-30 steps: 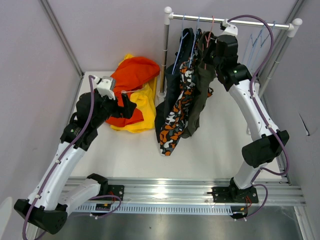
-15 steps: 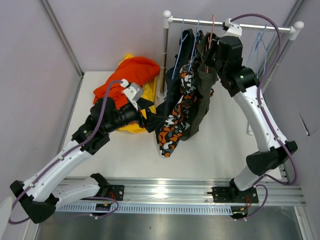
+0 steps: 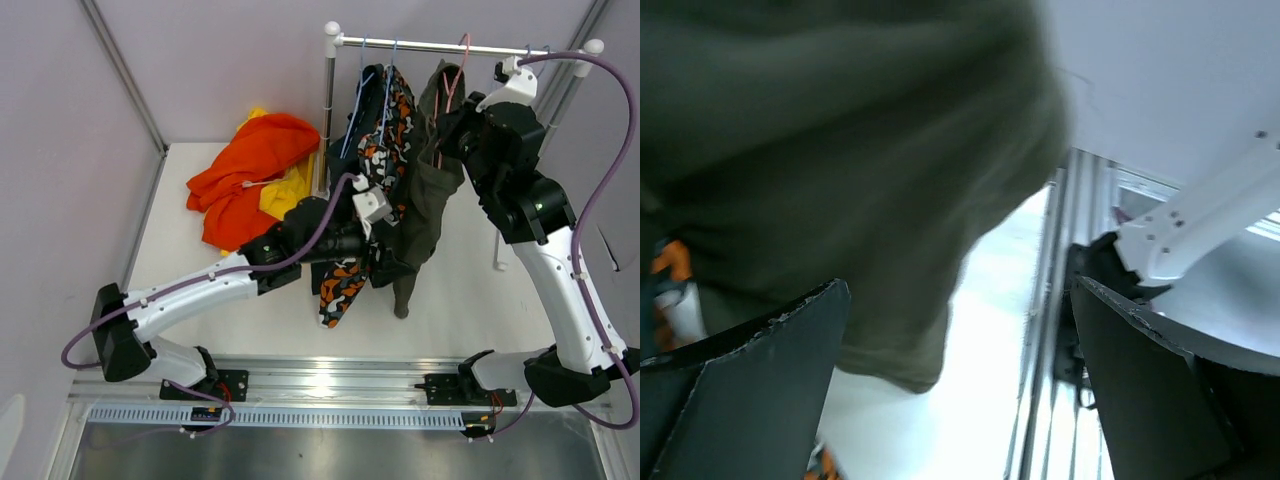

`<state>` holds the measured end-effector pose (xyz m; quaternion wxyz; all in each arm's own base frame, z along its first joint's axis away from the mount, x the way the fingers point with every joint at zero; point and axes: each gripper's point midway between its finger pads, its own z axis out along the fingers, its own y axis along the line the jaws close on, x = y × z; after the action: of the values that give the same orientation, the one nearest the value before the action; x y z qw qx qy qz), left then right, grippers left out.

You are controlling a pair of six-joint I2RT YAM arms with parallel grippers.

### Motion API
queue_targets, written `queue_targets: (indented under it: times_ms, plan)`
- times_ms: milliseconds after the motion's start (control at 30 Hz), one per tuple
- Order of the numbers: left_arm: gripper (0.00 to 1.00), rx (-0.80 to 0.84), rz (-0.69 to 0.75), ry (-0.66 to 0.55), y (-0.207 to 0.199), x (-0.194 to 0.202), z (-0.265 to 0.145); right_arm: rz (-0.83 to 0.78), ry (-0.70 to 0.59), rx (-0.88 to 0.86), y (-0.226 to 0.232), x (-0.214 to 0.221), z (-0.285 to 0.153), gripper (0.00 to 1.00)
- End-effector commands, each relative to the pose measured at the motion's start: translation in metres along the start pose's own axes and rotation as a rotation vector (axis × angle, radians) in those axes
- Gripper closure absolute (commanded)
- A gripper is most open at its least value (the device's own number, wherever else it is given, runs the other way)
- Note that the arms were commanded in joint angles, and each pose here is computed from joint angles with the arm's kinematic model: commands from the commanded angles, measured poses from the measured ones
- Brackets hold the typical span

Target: Remove the shorts from the hanger

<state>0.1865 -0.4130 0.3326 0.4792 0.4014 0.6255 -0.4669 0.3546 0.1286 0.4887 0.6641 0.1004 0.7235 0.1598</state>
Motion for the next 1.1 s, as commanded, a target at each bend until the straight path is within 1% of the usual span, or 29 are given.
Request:
queue_targets:
  times_ms: [0, 200, 367, 400, 433, 467, 533, 567, 633, 700, 733, 767, 800, 833, 900, 1000, 1067]
  plan:
    - [0.01, 0.103, 0.074, -0.145, -0.041, -0.047, 0.014, 0.075, -0.087, -0.024, 0.007, -0.023, -0.009, 1.0]
    - [0.01, 0.133, 0.068, -0.125, -0.058, -0.041, 0.042, 0.089, -0.084, -0.032, 0.007, -0.022, -0.015, 1.0]
    - [0.02, 0.081, 0.081, -0.116, -0.052, -0.037, 0.056, 0.1, -0.083, -0.041, 0.008, -0.024, -0.021, 1.0]
    - [0.08, 0.067, 0.083, -0.12, -0.05, -0.038, 0.057, 0.106, -0.083, -0.041, 0.007, -0.025, -0.022, 1.0]
    - [0.12, 0.057, 0.083, -0.106, -0.046, -0.032, 0.061, 0.11, -0.088, -0.045, 0.007, -0.027, -0.024, 1.0]
    - [0.18, 0.05, 0.085, -0.112, -0.045, -0.033, 0.062, 0.113, -0.089, -0.049, 0.008, -0.028, -0.026, 1.0]
    - [0.21, 0.03, 0.091, -0.112, -0.04, -0.033, 0.066, 0.118, -0.091, -0.052, 0.008, -0.03, -0.029, 1.0]
    - [0.28, 0.019, 0.09, -0.103, -0.037, -0.029, 0.069, 0.123, -0.101, -0.053, 0.007, -0.034, -0.032, 1.0]
    - [0.35, -0.013, 0.1, -0.108, -0.031, -0.031, 0.07, 0.129, -0.096, -0.056, 0.008, -0.034, -0.034, 1.0]
    - [0.54, -0.036, 0.103, -0.107, -0.027, -0.031, 0.071, 0.132, -0.097, -0.064, 0.009, -0.036, -0.037, 1.0]
    - [0.6, -0.055, 0.108, -0.105, -0.023, -0.029, 0.072, 0.134, -0.096, -0.065, 0.009, -0.036, -0.039, 1.0]
    - [0.76, -0.065, 0.107, -0.108, -0.021, -0.031, 0.071, 0.137, -0.095, -0.063, 0.008, -0.035, -0.039, 1.0]
    - [0.89, -0.077, 0.105, -0.108, -0.019, -0.031, 0.072, 0.137, -0.095, -0.063, 0.008, -0.036, -0.04, 1.0]
    - [0.98, -0.085, 0.1, -0.107, -0.018, -0.032, 0.071, 0.14, -0.098, -0.063, 0.007, -0.036, -0.04, 1.0]
    - [1.0, -0.084, 0.098, -0.103, -0.018, -0.03, 0.071, 0.139, -0.096, -0.06, 0.007, -0.036, -0.04, 1.0]
    - [1.0, -0.079, 0.091, -0.103, -0.021, -0.028, 0.068, 0.137, -0.094, -0.058, 0.006, -0.033, -0.038, 1.0]
    - [1.0, -0.068, 0.088, -0.097, -0.031, -0.022, 0.061, 0.128, -0.101, -0.047, 0.006, -0.035, -0.034, 1.0]
